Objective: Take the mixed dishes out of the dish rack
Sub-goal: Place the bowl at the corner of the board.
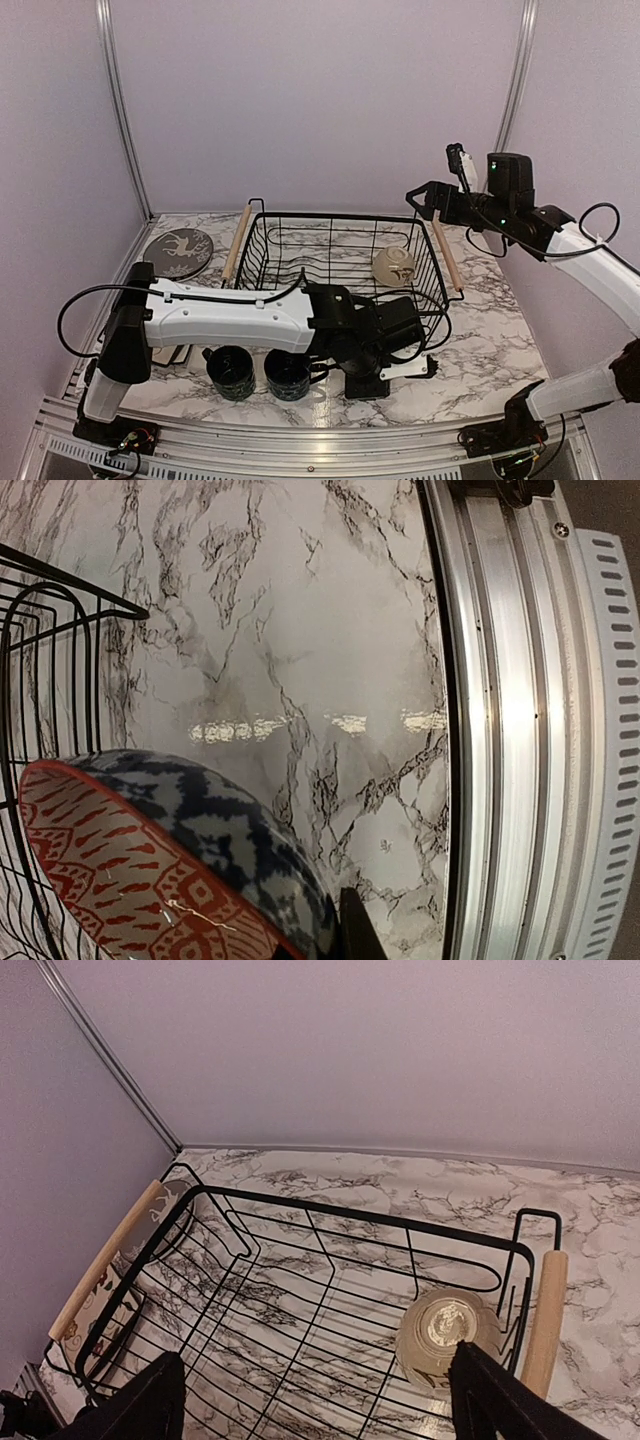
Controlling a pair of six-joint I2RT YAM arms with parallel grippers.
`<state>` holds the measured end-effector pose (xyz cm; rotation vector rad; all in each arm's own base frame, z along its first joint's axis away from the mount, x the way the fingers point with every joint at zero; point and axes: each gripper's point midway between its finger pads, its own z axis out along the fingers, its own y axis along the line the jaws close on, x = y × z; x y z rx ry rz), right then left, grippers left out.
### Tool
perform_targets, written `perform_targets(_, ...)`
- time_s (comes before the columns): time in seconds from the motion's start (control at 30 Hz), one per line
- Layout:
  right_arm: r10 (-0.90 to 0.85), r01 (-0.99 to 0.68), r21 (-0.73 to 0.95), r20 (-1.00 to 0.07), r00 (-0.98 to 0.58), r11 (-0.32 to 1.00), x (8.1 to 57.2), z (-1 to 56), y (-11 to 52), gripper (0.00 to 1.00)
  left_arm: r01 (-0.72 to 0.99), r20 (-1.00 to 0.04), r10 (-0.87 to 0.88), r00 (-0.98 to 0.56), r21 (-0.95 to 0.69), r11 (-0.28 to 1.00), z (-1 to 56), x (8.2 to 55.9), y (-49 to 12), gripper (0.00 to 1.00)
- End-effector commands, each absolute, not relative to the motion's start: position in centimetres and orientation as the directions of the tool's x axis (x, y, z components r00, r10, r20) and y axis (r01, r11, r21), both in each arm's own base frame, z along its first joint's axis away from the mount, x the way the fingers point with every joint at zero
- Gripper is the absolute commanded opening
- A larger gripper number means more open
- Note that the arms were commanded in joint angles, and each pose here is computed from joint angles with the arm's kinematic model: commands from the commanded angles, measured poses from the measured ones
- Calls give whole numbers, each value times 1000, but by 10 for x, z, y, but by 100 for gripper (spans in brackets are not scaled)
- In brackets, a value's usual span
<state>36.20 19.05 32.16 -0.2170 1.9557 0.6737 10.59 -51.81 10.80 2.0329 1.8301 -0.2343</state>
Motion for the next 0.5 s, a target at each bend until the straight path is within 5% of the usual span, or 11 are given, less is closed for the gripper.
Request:
perform_targets(0.0, 143, -437, 366, -875, -463, 822, 363, 327, 191, 88, 978, -356, 922, 155, 189, -92, 96, 106, -524, 0)
perform_targets(0.47, 136, -435, 362, -872, -470, 824, 367, 322, 193, 88, 986, -303, 945, 124, 145, -83, 64, 104, -519, 1)
